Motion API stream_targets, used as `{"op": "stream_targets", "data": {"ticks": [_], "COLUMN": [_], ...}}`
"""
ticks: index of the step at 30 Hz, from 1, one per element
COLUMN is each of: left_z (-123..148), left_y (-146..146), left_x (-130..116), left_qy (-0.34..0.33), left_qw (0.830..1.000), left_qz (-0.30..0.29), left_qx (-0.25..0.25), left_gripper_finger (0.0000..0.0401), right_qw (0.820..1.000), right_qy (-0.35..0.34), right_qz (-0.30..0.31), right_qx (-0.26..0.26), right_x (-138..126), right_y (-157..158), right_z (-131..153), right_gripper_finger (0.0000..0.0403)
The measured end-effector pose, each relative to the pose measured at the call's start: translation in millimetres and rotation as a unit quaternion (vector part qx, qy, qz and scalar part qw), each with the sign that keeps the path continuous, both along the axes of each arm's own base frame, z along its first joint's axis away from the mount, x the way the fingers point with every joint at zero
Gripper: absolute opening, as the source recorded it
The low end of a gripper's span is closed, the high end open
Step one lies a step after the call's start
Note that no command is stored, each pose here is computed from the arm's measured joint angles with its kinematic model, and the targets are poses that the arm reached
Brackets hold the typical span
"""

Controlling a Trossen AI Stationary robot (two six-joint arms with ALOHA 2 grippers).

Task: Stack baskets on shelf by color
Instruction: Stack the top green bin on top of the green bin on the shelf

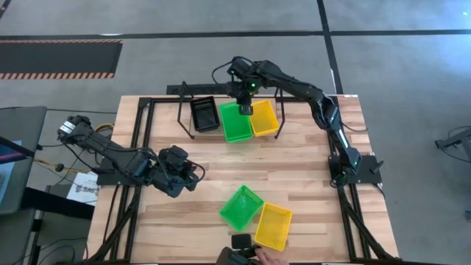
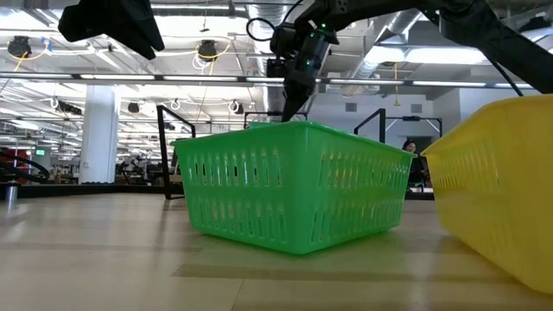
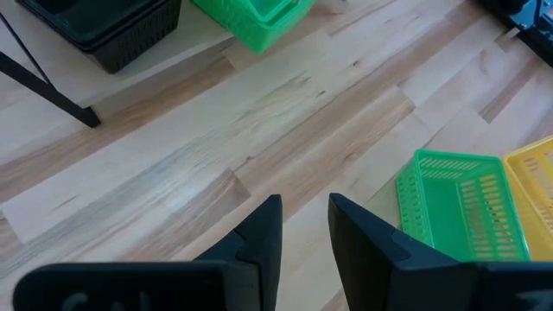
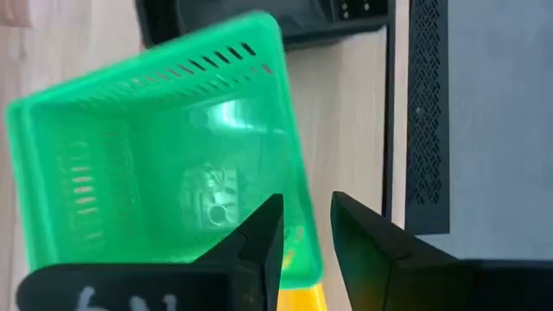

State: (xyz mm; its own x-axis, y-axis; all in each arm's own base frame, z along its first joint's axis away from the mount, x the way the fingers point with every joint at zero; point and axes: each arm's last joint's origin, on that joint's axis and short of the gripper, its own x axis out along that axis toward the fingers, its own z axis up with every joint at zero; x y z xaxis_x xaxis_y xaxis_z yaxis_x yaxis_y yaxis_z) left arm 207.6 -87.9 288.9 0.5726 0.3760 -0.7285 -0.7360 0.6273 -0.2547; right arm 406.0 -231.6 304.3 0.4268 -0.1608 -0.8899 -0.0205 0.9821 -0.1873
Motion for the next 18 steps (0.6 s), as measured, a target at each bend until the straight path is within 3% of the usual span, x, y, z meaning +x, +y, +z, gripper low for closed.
{"op": "stream_targets", "data": {"ticks": [13,18], "left_z": [-0.1,-0.1], "left_y": [-0.1,-0.1], "left_x": [0.0,0.0], "left_qy": [0.005,0.004], "left_qw": [1.0,1.0], "left_qz": [-0.008,-0.007], "left_qx": [0.003,0.004], "left_gripper_finger": [0.0084,0.0084], "right_qw": [1.0,0.999], "right_qy": [-0.01,-0.021], "right_qz": [-0.011,-0.022], "right_qx": [0.005,0.03], "right_x": [0.3,1.1], "right_y": [-2.1,-1.3], "right_z": [0.5,-1.2], "right_gripper_finger": [0.012,0.012]}}
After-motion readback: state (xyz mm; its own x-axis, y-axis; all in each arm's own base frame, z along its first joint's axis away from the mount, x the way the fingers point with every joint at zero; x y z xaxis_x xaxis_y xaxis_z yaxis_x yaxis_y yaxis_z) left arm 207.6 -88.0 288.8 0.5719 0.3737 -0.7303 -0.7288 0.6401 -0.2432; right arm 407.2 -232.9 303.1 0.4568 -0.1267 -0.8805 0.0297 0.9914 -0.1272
